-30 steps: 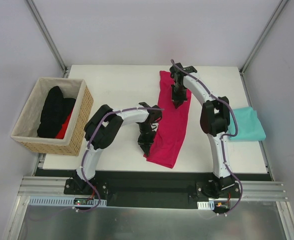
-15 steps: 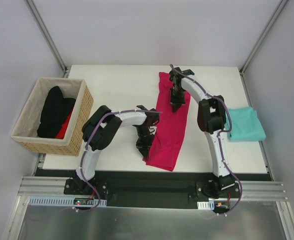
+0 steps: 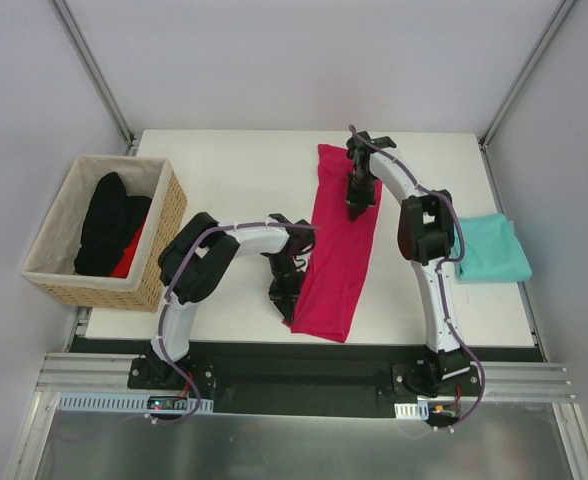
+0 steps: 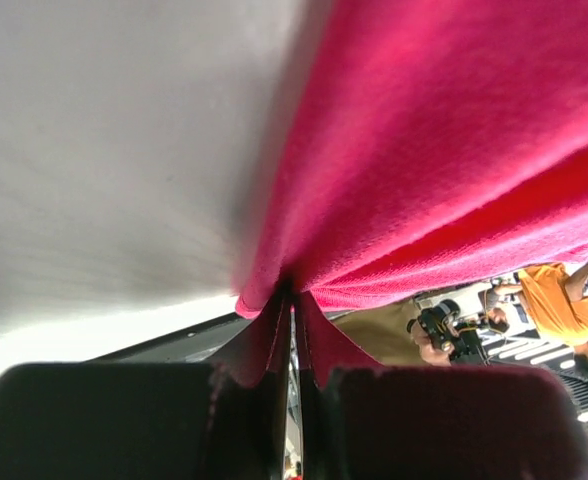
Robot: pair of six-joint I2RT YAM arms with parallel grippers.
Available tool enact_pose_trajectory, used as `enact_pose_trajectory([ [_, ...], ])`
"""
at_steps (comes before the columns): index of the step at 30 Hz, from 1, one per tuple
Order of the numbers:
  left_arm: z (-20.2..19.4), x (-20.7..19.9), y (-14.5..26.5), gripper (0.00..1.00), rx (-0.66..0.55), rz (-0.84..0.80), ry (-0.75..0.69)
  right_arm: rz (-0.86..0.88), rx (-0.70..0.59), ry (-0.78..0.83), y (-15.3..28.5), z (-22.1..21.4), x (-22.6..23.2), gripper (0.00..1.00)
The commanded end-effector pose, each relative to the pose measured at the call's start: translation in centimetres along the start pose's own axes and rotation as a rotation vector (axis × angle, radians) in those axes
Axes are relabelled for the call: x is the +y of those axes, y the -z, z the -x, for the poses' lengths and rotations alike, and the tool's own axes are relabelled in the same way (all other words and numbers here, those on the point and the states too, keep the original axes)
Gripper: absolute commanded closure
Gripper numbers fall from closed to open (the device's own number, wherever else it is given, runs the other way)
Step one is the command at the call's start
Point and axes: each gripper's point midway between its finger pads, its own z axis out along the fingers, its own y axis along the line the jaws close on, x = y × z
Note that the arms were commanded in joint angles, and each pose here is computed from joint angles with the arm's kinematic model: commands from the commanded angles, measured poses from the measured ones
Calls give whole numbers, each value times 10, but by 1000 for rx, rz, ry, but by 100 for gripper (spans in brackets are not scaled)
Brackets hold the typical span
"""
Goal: Fold and stack the t-shirts
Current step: Rotate the tshirt 90 degrees
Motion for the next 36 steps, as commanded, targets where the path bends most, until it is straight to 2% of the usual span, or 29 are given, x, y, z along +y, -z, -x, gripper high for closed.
enact_pose_trajectory([
  [1,-20,7,9,100,11,44,21,2,-91,-22,14,25,-6,99],
  [3,-20,8,11,100,2,56,20,5,-97,-19,18,25,-6,93],
  [4,-20,6,14,100,-7,54,15,11,-95,-16,20,24,-5,86],
  [8,-18,9,25,90,-42,94,1,41,-134,-11,42,24,1,74],
  [14,-9,0,48,80,-118,116,-58,70,-233,10,99,17,8,68],
  [15,-9,1,51,79,-122,130,-63,49,-276,11,115,18,4,68],
  [19,1,-4,73,79,-196,167,-104,45,-311,22,140,2,5,65],
  [26,26,-5,127,80,-374,216,-128,-31,-227,22,133,-65,-4,65],
  [27,28,-6,135,80,-400,208,-125,-65,-175,32,118,-87,-9,65],
  [29,34,-8,152,81,-454,192,-123,-55,-177,33,118,-105,-9,65],
  [31,40,-7,169,81,-498,169,-118,-65,-135,27,99,-135,-8,65],
  [36,48,0,186,81,-530,146,-125,-102,-123,33,83,-181,-7,65],
])
